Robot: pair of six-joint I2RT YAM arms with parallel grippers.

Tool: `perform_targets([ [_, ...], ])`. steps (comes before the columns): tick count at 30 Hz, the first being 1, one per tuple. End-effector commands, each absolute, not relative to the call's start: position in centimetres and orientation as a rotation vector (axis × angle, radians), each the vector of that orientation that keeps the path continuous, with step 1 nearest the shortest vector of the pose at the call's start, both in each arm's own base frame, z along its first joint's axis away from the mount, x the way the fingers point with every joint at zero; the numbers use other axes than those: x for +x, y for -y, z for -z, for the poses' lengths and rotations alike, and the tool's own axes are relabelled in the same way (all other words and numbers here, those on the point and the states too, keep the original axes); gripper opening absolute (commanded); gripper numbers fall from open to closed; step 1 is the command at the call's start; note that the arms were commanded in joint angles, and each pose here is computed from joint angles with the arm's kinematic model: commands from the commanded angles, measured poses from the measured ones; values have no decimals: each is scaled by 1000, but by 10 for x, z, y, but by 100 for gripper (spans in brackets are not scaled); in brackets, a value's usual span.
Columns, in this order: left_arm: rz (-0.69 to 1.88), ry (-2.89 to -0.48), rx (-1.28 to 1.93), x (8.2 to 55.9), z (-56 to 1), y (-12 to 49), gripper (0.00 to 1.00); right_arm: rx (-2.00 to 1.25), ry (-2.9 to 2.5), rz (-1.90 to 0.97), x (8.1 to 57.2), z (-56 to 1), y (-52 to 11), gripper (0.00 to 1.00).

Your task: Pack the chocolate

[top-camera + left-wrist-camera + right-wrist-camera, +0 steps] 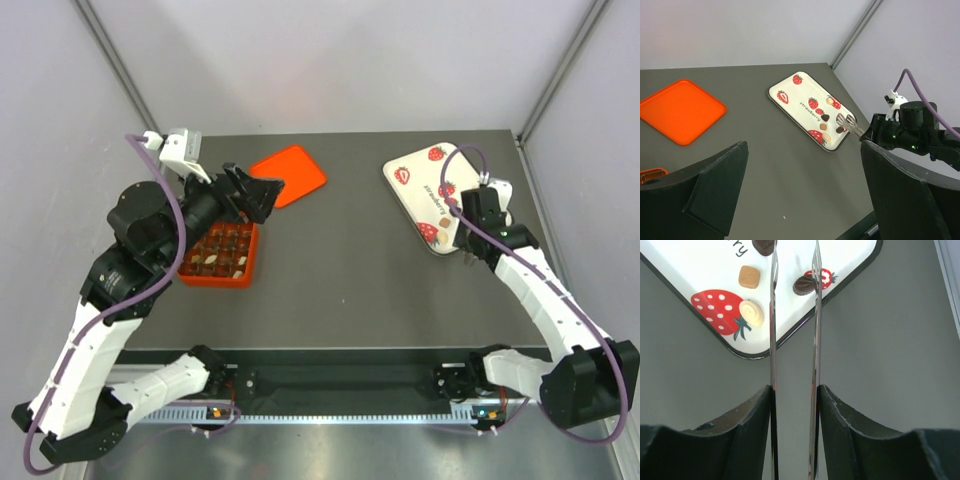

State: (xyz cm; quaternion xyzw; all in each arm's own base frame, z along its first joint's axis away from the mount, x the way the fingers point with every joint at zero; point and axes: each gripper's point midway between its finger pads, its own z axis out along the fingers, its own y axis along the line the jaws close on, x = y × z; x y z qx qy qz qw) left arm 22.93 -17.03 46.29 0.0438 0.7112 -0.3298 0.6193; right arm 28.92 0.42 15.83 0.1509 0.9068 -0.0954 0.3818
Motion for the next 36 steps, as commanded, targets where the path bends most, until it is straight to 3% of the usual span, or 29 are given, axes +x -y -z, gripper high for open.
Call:
perform_targets([
  [1,800,-1546,93,225,-487,169,99,362,-2247,205,302,-171,-4,42],
  [36,770,-1566,97,235,-485,173,99,324,-2298,144,354,-120,-14,43],
])
